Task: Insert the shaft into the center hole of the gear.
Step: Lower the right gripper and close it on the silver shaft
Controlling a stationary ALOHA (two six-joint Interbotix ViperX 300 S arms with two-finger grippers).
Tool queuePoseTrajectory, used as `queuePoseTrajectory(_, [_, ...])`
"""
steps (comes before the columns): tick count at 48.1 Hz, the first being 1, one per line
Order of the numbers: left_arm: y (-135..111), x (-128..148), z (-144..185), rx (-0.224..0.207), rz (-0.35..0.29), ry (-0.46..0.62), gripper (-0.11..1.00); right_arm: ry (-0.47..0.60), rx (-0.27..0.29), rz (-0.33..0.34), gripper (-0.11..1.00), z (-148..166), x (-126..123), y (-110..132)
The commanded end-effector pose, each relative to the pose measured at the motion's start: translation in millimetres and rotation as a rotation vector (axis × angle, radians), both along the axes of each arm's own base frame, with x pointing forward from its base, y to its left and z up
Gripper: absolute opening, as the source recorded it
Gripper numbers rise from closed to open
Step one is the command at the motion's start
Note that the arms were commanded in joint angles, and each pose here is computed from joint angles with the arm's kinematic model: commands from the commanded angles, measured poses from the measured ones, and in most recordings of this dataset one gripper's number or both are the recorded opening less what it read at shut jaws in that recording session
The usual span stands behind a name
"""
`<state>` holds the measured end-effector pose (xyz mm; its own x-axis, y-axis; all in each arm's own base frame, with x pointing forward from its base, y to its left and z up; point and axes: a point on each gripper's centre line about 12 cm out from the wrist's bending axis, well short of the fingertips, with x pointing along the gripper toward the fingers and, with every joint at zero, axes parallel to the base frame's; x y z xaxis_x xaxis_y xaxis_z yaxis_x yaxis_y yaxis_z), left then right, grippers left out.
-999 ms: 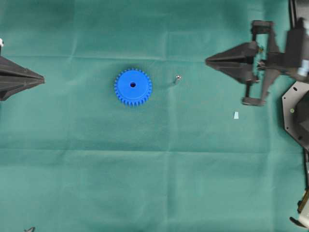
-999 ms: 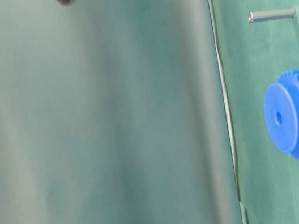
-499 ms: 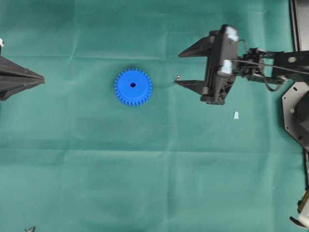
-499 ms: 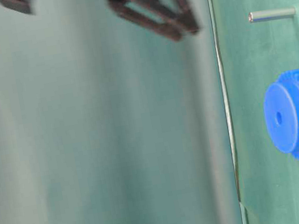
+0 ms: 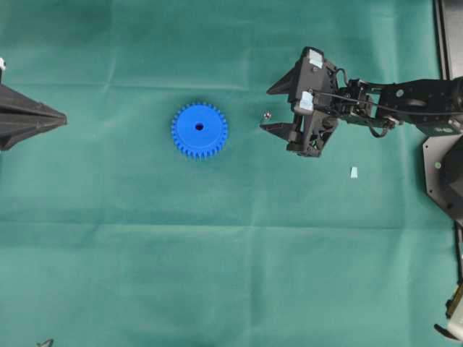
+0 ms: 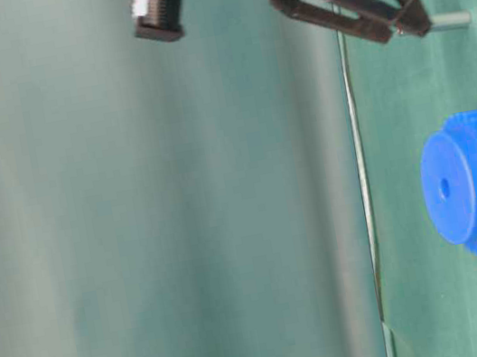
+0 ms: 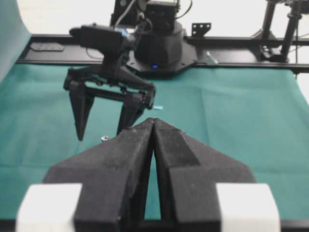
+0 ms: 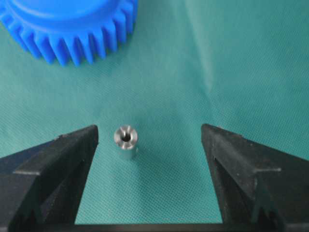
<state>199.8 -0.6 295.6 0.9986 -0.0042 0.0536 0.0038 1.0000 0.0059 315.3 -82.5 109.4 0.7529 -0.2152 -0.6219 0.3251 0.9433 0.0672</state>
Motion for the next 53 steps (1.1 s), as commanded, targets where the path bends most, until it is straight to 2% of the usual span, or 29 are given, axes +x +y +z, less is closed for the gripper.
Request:
queuePoseTrajectory(1, [0.2,2.5,9.8,0.005,0.001,-0.023,0.00,-0.029,-0.005,-0.009,0.86,4.2,3.0,-2.2])
queuePoseTrajectory(7, [0.2,2.5,9.1,0.005,0.001,-0.021,0.00,-0.026,-0.005,-0.008,0.85,3.2,2.6,-2.0])
queuePoseTrajectory(11, [0.2,2.5,9.8,0.005,0.001,-0.023,0.00,-0.020,-0.003,-0.007,0.79,2.4,1.8,-1.8])
queuePoseTrajectory(15, [0.2,2.5,9.8,0.005,0.001,-0.023,0.00,-0.014,-0.002,-0.005,0.65,1.8,1.5,-1.1])
queuePoseTrajectory(23, [0.2,2.0,10.4,0.005,0.001,-0.026,0.00,-0.011,0.000,0.005,0.25,1.5,2.2,2.4])
queuePoseTrajectory(34, [0.5,1.4,11.0,0.006,0.003,-0.029,0.00,-0.015,-0.004,0.010,0.19,2.9,3.3,2.7])
queuePoseTrajectory(42, [0.5,1.5,10.5,0.006,0.003,-0.025,0.00,-0.008,0.001,0.009,0.19,4.3,4.0,2.7])
queuePoseTrajectory(53, [0.5,1.5,11.1,0.005,0.003,-0.026,0.00,-0.037,0.001,0.015,0.19,35.3,6.2,3.2])
